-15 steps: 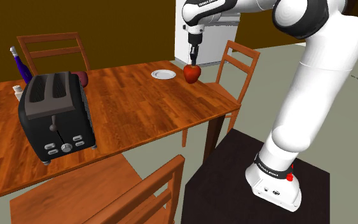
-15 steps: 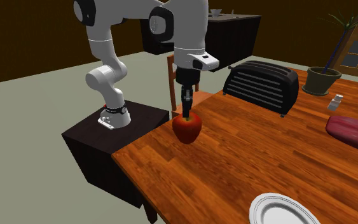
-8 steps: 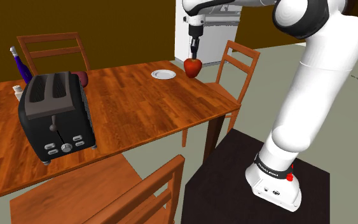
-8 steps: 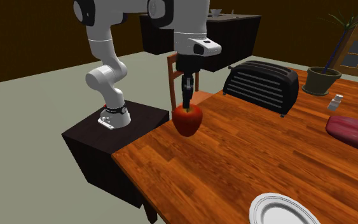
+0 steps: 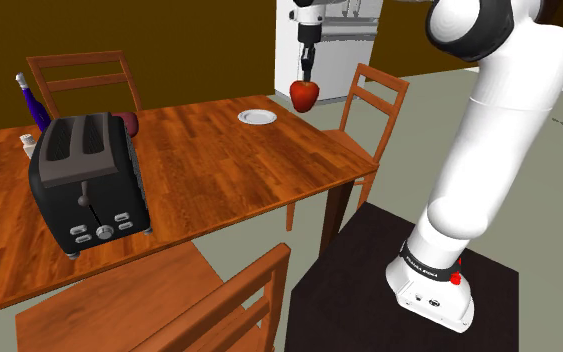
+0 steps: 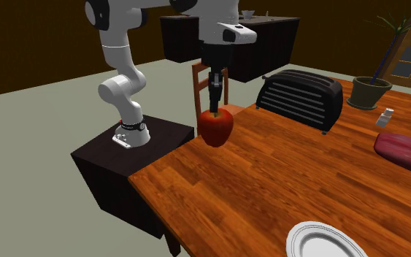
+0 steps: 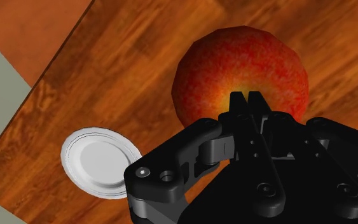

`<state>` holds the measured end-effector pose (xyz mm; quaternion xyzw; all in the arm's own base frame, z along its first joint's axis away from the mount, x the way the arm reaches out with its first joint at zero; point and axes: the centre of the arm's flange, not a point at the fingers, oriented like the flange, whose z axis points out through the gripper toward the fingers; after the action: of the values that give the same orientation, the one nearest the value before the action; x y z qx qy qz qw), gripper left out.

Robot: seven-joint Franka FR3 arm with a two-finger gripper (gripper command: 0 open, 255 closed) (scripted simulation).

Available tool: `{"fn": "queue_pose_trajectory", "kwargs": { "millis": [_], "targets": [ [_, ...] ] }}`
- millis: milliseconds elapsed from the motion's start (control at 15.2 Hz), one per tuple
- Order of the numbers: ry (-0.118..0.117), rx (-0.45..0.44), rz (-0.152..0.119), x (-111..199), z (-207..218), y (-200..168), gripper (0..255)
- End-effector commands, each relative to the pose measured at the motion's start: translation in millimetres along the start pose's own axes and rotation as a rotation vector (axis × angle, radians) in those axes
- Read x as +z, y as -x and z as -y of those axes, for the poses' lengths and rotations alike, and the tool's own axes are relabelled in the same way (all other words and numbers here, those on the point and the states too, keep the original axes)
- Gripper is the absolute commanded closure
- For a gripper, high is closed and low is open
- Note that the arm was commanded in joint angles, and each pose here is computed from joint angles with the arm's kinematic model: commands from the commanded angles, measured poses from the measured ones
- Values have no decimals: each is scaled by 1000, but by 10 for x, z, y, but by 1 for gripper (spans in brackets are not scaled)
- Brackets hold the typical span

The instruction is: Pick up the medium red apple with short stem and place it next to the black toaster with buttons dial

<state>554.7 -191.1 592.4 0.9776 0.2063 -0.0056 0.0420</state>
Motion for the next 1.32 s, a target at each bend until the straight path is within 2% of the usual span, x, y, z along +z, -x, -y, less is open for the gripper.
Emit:
{"fn": "queue_pose_trajectory", "kwargs": {
  "millis": [0, 1254],
  "targets": [
    [0, 0, 0, -117, -6, -1, 255],
    [0, 0, 0, -1117, -86, 27, 255]
  ]
}}
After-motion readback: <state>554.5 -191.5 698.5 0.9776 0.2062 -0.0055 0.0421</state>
